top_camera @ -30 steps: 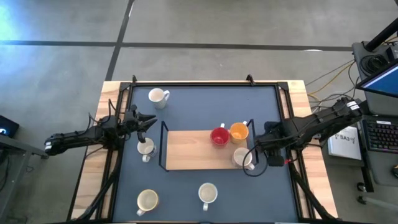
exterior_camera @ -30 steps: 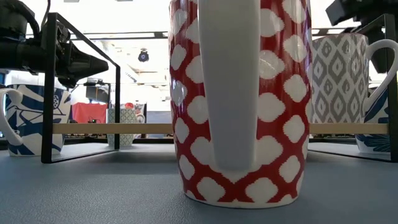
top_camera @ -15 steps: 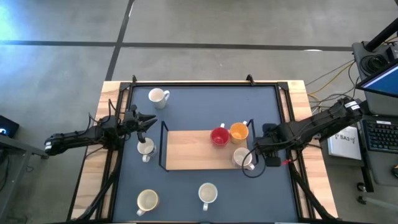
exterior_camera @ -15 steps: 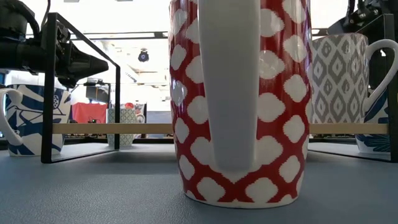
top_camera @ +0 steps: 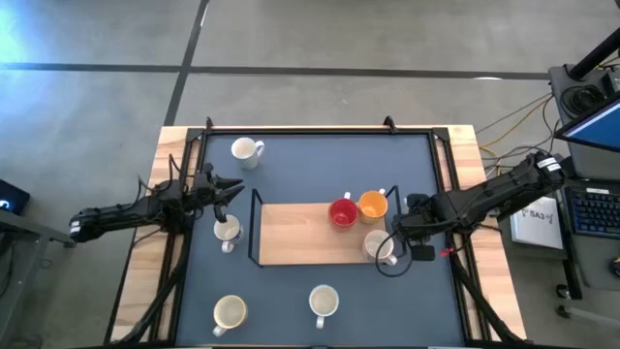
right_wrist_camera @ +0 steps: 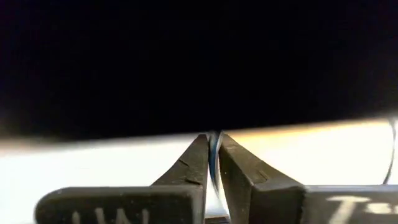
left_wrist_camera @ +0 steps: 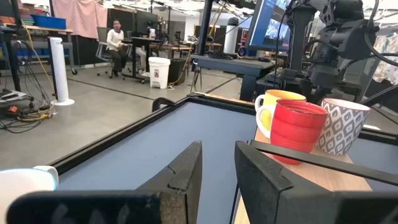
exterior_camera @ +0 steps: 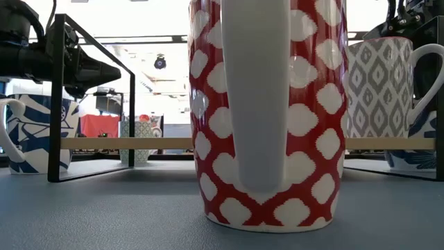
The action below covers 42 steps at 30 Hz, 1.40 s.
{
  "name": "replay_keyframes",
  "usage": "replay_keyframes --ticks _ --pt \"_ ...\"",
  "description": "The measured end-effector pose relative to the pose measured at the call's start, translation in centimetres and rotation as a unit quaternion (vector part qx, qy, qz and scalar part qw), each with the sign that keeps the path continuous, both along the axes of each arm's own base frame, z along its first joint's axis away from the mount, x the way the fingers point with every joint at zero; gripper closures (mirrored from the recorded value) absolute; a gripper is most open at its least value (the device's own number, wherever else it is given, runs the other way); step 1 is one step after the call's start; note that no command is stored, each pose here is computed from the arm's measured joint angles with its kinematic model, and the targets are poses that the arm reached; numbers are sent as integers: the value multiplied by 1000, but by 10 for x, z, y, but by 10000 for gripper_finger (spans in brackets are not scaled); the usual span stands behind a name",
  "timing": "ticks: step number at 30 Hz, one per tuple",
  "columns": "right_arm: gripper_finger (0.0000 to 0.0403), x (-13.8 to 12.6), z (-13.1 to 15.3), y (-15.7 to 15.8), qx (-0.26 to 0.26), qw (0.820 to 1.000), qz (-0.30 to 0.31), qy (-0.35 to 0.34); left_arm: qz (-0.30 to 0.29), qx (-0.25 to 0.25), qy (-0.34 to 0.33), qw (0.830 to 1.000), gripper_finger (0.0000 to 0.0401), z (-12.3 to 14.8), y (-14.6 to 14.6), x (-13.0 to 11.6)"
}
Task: Place coffee mugs
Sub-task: Move the right blue cup to bottom center of the table
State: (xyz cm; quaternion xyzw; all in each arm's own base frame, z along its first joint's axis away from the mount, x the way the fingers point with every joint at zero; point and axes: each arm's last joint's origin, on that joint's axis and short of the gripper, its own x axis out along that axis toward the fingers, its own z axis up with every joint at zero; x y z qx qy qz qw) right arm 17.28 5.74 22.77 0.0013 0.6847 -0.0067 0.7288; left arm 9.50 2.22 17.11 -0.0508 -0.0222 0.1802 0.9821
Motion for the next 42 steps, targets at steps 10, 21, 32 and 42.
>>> replay_keyframes --ticks 10,21,32,42 --pt "389 2 7 3 39 999 -30 1 0 0 0 1000 323 0 0 0" --pt "390 1 9 9 75 988 -133 17 0 0 0 1000 323 0 0 0" --pt "390 -7 10 27 93 980 -175 32 0 0 0 1000 323 0 0 0" --pt "390 -12 14 50 116 979 -166 22 0 0 0 1000 323 0 0 0"
